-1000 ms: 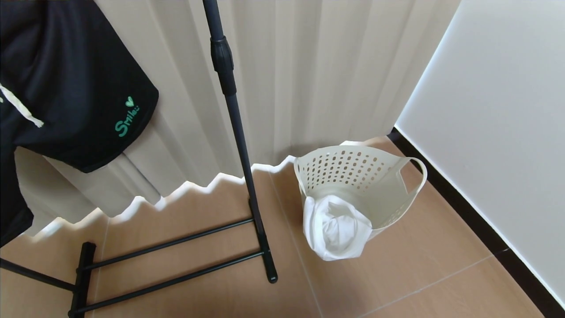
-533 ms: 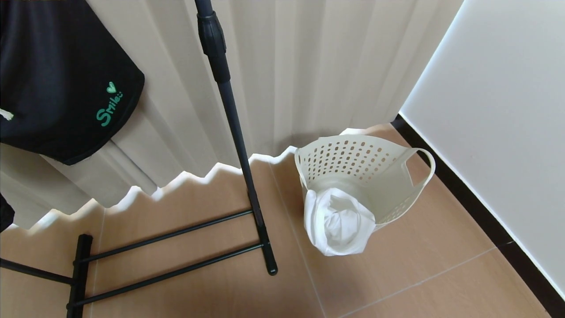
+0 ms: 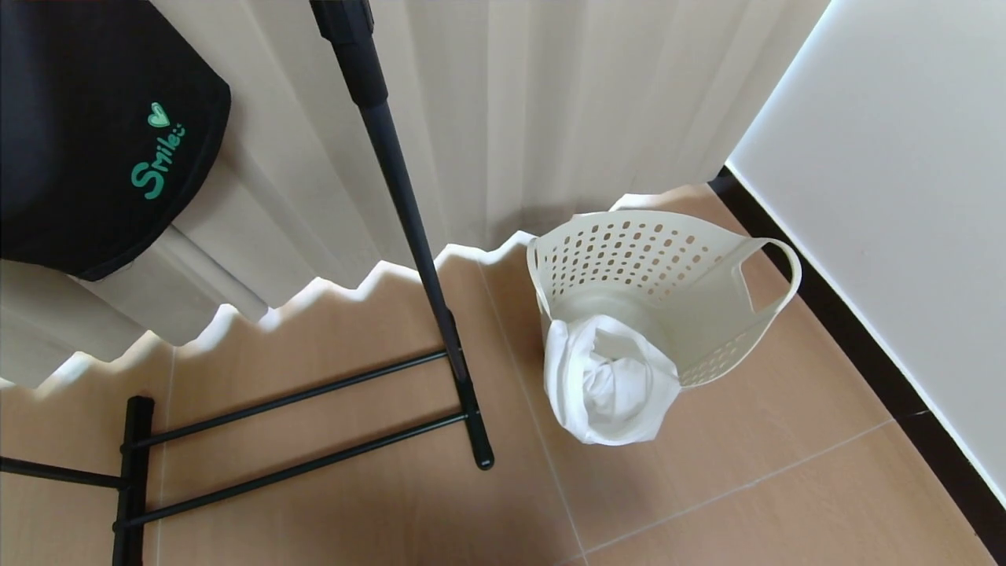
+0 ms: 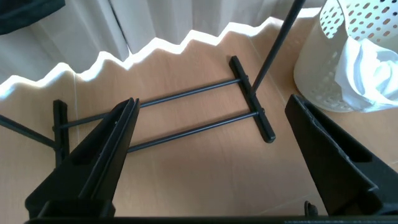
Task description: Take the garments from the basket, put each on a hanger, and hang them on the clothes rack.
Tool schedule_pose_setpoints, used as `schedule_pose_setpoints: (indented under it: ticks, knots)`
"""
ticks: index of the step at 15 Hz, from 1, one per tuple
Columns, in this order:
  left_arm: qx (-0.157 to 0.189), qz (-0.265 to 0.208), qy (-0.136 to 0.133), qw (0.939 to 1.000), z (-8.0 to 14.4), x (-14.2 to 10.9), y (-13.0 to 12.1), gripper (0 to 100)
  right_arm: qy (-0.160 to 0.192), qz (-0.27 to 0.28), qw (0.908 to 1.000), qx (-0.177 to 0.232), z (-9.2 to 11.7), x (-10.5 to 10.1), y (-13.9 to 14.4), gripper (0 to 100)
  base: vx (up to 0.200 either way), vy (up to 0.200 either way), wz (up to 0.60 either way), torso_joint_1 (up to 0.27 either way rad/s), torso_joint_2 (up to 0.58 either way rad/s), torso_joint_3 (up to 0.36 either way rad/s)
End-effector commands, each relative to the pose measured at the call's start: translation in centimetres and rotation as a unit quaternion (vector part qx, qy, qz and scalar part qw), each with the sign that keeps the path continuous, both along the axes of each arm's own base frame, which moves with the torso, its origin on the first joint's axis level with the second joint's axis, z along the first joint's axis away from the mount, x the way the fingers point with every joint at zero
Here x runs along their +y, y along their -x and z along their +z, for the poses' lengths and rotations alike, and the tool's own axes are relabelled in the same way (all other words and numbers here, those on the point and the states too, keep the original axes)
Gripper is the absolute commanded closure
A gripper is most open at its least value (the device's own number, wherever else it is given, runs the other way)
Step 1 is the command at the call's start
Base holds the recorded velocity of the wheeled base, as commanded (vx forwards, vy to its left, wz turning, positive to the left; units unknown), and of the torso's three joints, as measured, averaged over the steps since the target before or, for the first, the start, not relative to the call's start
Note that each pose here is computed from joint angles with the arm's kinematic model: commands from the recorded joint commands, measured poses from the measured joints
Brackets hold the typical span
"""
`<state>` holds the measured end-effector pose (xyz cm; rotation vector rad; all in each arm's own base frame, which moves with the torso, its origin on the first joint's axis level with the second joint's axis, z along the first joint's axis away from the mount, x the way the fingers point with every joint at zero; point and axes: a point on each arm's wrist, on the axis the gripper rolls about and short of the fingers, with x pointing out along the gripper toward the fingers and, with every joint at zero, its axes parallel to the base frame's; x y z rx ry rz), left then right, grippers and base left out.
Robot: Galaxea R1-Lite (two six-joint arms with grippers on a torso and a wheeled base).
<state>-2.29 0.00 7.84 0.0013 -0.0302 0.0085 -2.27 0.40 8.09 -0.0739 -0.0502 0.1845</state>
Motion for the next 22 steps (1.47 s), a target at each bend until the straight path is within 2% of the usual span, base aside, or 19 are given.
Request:
schedule_pose_setpoints:
  ticks: [1, 6, 8, 10, 12, 15, 16, 17, 18, 20, 21, 22]
  knots:
    - [0.001, 0.000, 0.000, 1.0000, 0.0, 0.0, 0.0, 0, 0.001, 0.000, 1.0000, 0.000, 0.0, 0.0, 0.0, 0, 0.000, 0.000, 0.00, -0.002, 0.00, -0.203]
    - [0.001, 0.001, 0.000, 1.0000, 0.0, 0.0, 0.0, 0, 0.000, 0.000, 1.0000, -0.002, 0.0, 0.0, 0.0, 0, 0.000, 0.000, 0.00, 0.002, 0.00, -0.144]
    - [0.001, 0.001, 0.000, 1.0000, 0.0, 0.0, 0.0, 0, 0.007, -0.002, 0.9999, 0.009, -0.1, 0.0, -0.1, 0, 0.000, 0.000, 0.00, 0.000, 0.00, 0.000]
    - [0.001, 0.001, 0.000, 1.0000, 0.0, 0.0, 0.0, 0, 0.013, 0.024, 0.9957, 0.088, -0.1, 0.0, -0.9, 0, 0.000, 0.000, 0.00, 0.000, 0.00, 0.000]
    - [0.001, 0.001, 0.000, 1.0000, 0.0, 0.0, 0.0, 0, 0.023, 0.077, 0.9868, 0.141, 2.0, 0.1, -2.1, 0, 0.000, 0.000, 0.00, 0.000, 0.00, 0.000]
    - [0.001, 0.001, 0.000, 1.0000, 0.0, 0.0, 0.0, 0, 0.074, 0.102, 0.9744, 0.186, 5.5, 0.6, -5.5, 0, 0.000, 0.000, 0.00, 0.000, 0.00, 0.000]
    - [0.001, 0.001, 0.000, 1.0000, 0.0, 0.0, 0.0, 0, 0.108, 0.111, 0.9708, 0.183, 6.7, 1.0, -7.9, 0, 0.000, 0.000, 0.00, 0.000, 0.00, 0.000]
    - [0.001, 0.001, 0.000, 1.0000, 0.0, 0.0, 0.0, 0, 0.128, 0.120, 0.9684, 0.177, 7.5, 1.3, -9.6, 0, 0.000, 0.000, 0.00, 0.000, 0.00, 0.000]
    - [0.001, 0.001, 0.000, 1.0000, 0.0, 0.0, 0.0, 0, 0.171, 0.138, 0.9620, 0.162, 9.0, 2.4, -13.2, 0, 0.000, 0.000, 0.00, 0.000, 0.00, 0.000]
    - [0.001, 0.001, 0.000, 1.0000, 0.0, 0.0, 0.0, 0, 0.219, 0.148, 0.9523, 0.153, 10.2, 3.5, -16.6, 0, 0.000, 0.000, 0.00, 0.000, 0.00, 0.000]
    - [0.001, 0.001, 0.000, 1.0000, 0.0, 0.0, 0.0, 0, 0.276, 0.160, 0.9346, 0.157, 10.8, 5.0, -20.6, 0, 0.000, 0.000, 0.00, 0.000, 0.00, 0.000]
    - [0.001, 0.001, 0.000, 1.0000, 0.0, 0.0, 0.0, 0, 0.304, 0.166, 0.9241, 0.160, 10.7, 6.0, -22.6, 0, 0.000, 0.000, 0.00, 0.000, 0.00, 0.000]
